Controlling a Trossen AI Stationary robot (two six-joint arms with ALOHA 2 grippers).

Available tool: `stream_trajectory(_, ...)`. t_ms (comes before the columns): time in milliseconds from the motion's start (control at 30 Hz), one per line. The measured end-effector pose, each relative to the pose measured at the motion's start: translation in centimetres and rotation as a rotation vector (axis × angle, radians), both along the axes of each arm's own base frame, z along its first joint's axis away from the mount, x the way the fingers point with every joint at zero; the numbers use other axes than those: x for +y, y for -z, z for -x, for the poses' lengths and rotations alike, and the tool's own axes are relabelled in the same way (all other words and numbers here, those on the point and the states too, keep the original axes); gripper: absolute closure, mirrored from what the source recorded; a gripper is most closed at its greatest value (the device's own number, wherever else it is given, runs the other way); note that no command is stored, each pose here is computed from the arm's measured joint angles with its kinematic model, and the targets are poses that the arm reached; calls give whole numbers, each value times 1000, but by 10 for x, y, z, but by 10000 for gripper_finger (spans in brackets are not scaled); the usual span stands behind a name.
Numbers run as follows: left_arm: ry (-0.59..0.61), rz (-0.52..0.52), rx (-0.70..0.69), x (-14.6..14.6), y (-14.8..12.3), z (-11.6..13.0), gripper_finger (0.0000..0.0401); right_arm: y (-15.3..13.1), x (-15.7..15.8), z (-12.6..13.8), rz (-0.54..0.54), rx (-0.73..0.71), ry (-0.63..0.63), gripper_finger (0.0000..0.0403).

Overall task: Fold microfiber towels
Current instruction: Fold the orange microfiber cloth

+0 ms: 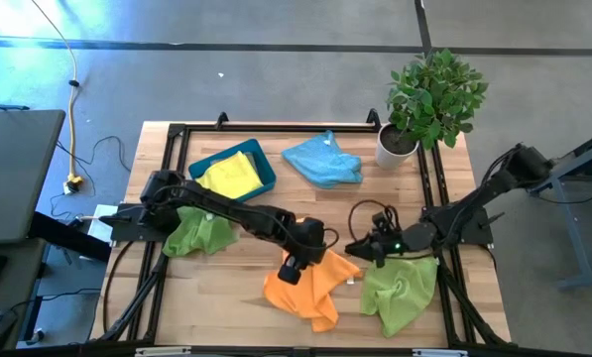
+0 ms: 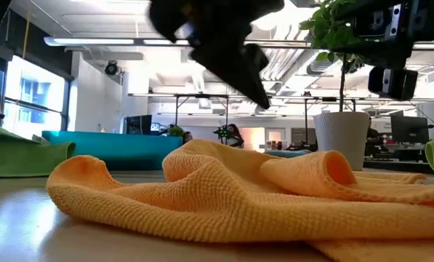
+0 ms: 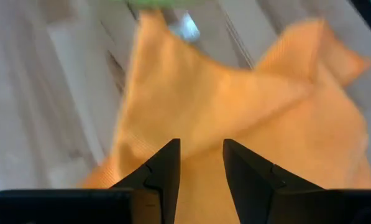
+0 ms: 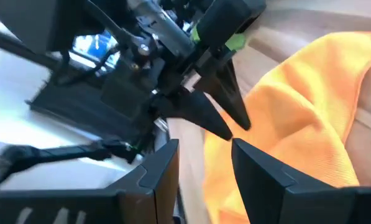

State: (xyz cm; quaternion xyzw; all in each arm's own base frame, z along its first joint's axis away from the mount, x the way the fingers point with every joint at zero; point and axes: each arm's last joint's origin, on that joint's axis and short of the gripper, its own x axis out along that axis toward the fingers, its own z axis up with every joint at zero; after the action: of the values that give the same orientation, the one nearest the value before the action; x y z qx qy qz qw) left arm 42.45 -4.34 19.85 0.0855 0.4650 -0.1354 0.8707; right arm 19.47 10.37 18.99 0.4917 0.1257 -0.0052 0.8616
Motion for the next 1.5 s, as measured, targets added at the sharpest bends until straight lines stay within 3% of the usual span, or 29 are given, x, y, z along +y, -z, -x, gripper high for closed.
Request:
stream_trajectory(233, -9, -24, 124, -2, 21, 4, 291, 23, 15, -19, 35, 113, -90, 264)
stream_trajectory(467, -17, -36, 221, -1, 27, 12, 291, 48, 24, -30, 24, 350, -112, 264)
stream_trajectory(700, -4, -48, 335, -5, 30, 23, 291, 43, 27, -37, 135, 561, -103, 264)
stream_trajectory(900, 25, -54, 349, -16, 31, 26, 291, 37, 24, -37, 222, 734, -88, 264)
stream_trajectory(1333, 21, -66, 322, -22, 29, 24, 291, 59, 25, -43, 159, 804, -156, 264)
stream_trajectory(1500, 2, -59, 309, -21, 29, 23, 291, 65, 34, -52, 101, 748, -229, 285)
